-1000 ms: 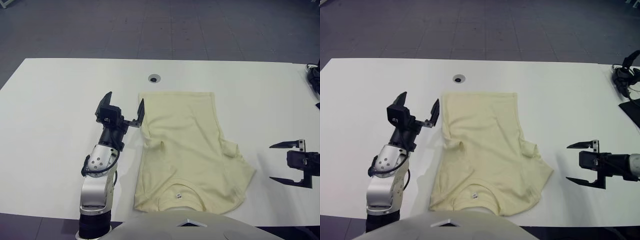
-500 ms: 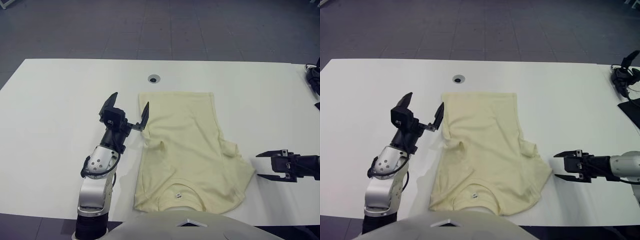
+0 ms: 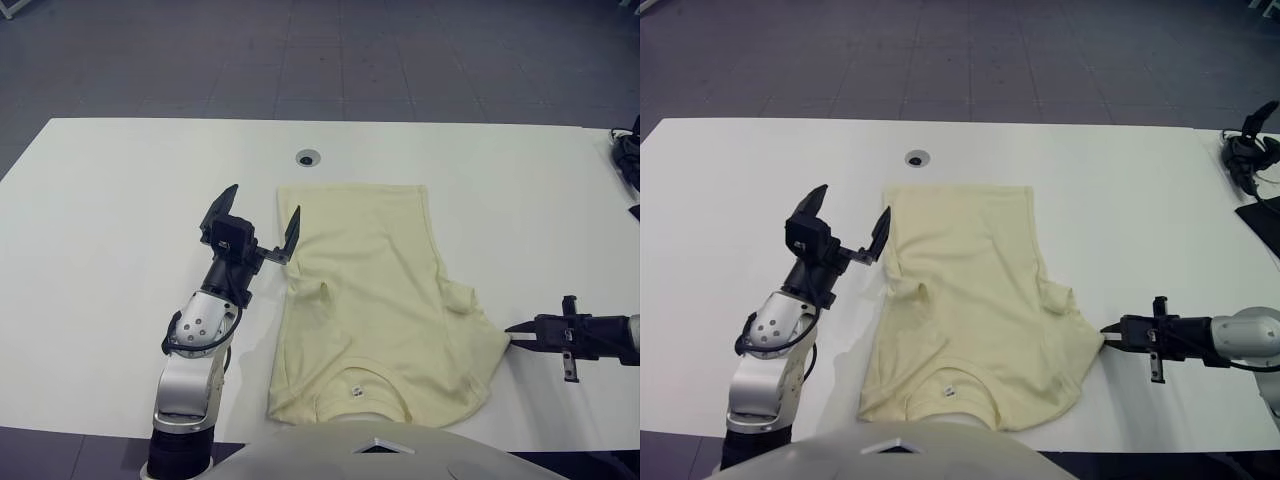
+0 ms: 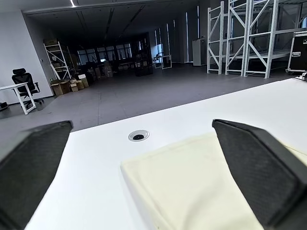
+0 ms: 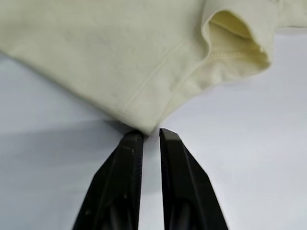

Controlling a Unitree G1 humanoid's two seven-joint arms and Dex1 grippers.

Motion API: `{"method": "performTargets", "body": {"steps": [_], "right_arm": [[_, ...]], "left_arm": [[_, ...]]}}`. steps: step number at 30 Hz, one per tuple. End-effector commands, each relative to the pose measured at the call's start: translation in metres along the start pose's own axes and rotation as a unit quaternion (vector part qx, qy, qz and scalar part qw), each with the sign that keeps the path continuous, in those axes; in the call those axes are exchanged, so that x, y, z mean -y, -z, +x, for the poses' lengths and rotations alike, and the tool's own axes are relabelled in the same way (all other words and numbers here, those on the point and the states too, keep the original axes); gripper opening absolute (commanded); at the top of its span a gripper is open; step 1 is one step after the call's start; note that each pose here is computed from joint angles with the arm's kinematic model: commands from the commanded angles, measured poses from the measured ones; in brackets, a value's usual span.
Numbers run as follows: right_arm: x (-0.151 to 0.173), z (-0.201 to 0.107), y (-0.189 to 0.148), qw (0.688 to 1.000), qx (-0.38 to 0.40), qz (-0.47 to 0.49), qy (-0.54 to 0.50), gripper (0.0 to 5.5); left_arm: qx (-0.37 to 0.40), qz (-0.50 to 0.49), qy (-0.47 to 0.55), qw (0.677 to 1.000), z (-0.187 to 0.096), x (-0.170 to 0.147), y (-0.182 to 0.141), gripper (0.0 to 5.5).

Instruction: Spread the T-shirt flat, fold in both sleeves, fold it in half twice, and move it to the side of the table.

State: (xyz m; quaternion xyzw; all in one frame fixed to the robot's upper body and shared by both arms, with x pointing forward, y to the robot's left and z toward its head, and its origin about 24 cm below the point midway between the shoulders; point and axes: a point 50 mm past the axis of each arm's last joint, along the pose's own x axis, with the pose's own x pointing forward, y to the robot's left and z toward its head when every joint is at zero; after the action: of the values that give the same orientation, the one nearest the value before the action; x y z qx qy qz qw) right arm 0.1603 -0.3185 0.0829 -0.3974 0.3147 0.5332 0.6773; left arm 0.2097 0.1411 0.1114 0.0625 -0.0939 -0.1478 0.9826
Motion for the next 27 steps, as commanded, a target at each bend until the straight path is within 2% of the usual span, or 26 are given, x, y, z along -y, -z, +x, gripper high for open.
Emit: {"method": "performTargets", "body": {"steps": [1, 15, 27], "right_arm": [[-0.014, 0.011, 0.007, 0.999, -0.010, 0.021, -0.033, 0.04], [-0.005, 0.005, -0.001, 1.000, 0.000, -0.003, -0.024, 0.04], [0.018, -0.012, -0.060, 0.990, 0.126, -0.063, 0.002, 0.04]], "left_arm": [[-0.002, 0.029, 0.005, 1.000, 0.001, 0.000, -0.001, 5.40], [-0.009, 0.056, 0.009, 0.998, 0.003, 0.001, 0.002, 5.40], [-0.024, 0.087, 0.012, 0.996, 0.009, 0.001, 0.008, 5.40]]}}
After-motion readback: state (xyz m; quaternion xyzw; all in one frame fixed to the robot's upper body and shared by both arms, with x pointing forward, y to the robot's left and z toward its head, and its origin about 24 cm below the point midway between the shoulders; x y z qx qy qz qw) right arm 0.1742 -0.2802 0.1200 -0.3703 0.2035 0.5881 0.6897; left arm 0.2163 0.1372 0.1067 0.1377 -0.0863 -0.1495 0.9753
